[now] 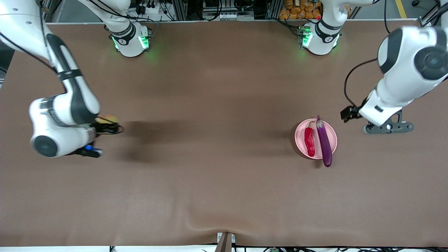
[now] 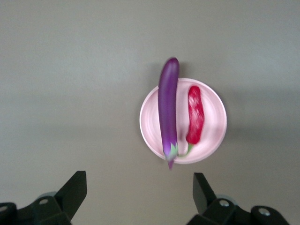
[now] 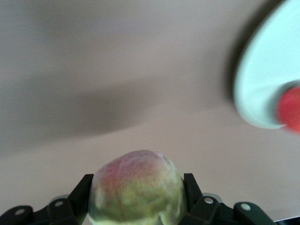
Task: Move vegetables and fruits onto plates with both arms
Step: 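Release the chili on the pink plate while the right gripper carries the peach, then lower the peach onto the green plate with the right gripper and open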
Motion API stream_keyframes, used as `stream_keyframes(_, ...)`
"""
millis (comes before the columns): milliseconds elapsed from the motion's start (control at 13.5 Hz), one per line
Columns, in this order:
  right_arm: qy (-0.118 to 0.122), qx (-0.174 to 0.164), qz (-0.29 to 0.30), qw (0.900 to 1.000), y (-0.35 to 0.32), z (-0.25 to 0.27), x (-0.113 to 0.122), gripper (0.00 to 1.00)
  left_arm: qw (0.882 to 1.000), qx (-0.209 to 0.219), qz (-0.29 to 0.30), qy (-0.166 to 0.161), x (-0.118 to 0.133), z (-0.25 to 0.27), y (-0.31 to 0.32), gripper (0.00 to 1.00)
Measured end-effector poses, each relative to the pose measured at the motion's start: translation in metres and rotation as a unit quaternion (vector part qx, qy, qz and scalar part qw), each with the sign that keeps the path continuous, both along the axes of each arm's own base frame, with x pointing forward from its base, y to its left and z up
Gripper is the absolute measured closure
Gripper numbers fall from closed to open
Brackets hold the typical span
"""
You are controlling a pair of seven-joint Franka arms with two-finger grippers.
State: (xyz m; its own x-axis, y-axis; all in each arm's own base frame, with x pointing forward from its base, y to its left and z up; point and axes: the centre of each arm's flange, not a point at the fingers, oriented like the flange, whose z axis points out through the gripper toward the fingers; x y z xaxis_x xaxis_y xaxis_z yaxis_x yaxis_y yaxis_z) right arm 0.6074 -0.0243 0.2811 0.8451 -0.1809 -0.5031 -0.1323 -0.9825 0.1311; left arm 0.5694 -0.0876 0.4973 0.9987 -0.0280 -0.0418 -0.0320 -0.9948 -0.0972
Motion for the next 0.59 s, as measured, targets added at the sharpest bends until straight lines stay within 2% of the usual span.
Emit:
stream_keyframes(297,-0.023,0.027,0.052,0.998,-0.103,-0.013,-0.001,0.18,0.999,-0.006,-0.047,0.012,-0.011,0.07,0.02,0.0)
stream_keyframes(445,-0.028,0.039,0.074,0.996,-0.127,-0.021,-0.003,0.18,0.997,-0.006,-0.065,0.038,-0.019,0.088,0.022,0.0)
stream_keyframes(594,-0.027,0.046,0.084,0.995,-0.134,-0.031,-0.002,0.18,0.996,-0.007,-0.084,0.037,-0.024,0.106,0.022,0.0)
